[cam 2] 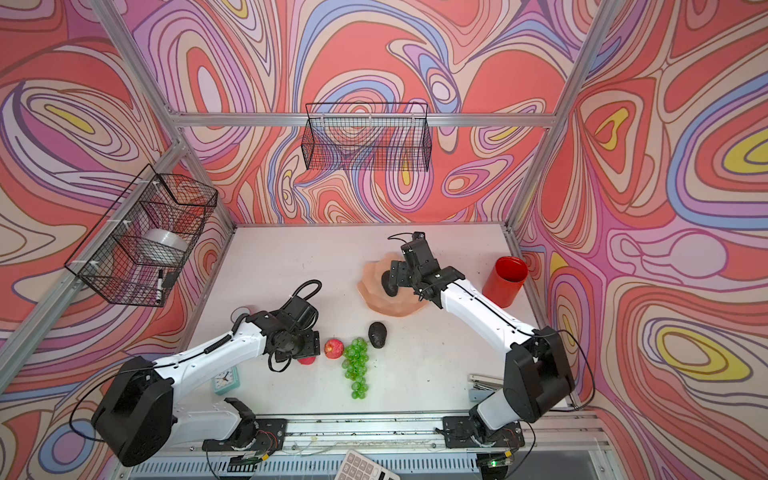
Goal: Place and organize the fake fruits in the fruit bowl
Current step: 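Reach the left gripper down and grasp the red apple farther from the grapes, then carry the apple into the bowl with the left gripper and release it, then grasp the second dark avocado with the right gripper while the left arm withdraws, then place the avocado in the bowl beside the first with the right gripper, then grasp the remaining red apple with the left gripper while the right arm adjusts fruit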
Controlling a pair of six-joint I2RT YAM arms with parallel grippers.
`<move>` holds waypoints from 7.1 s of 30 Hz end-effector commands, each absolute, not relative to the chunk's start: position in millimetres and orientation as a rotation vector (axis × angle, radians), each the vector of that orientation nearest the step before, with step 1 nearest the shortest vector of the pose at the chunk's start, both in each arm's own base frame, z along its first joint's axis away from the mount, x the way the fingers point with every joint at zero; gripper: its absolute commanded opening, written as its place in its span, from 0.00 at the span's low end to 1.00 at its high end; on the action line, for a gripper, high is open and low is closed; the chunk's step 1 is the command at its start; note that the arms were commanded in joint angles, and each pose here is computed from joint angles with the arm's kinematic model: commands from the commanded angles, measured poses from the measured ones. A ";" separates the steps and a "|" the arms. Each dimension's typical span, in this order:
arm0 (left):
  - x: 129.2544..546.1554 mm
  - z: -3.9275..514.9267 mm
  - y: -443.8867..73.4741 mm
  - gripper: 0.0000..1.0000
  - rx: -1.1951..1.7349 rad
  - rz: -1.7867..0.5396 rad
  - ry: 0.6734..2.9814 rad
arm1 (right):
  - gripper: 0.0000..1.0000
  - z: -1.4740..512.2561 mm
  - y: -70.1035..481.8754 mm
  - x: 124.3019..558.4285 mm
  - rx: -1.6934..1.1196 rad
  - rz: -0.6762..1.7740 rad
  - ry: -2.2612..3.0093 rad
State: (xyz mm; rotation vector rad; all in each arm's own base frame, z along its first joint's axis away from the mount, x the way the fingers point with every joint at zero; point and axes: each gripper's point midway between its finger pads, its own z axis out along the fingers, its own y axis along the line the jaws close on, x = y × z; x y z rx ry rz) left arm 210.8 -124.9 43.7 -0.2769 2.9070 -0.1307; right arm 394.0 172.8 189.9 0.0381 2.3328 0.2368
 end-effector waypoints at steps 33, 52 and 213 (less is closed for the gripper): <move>391.8 170.6 -310.9 0.34 0.233 -0.502 2.579 | 0.98 203.6 124.5 323.0 0.194 0.239 2.308; 388.2 87.6 -352.1 0.34 0.241 -0.428 2.747 | 0.98 189.7 118.4 317.0 0.195 0.214 2.317; 210.0 108.6 -154.7 0.84 -0.157 -0.474 2.752 | 0.97 257.7 223.6 363.0 -0.123 0.322 2.197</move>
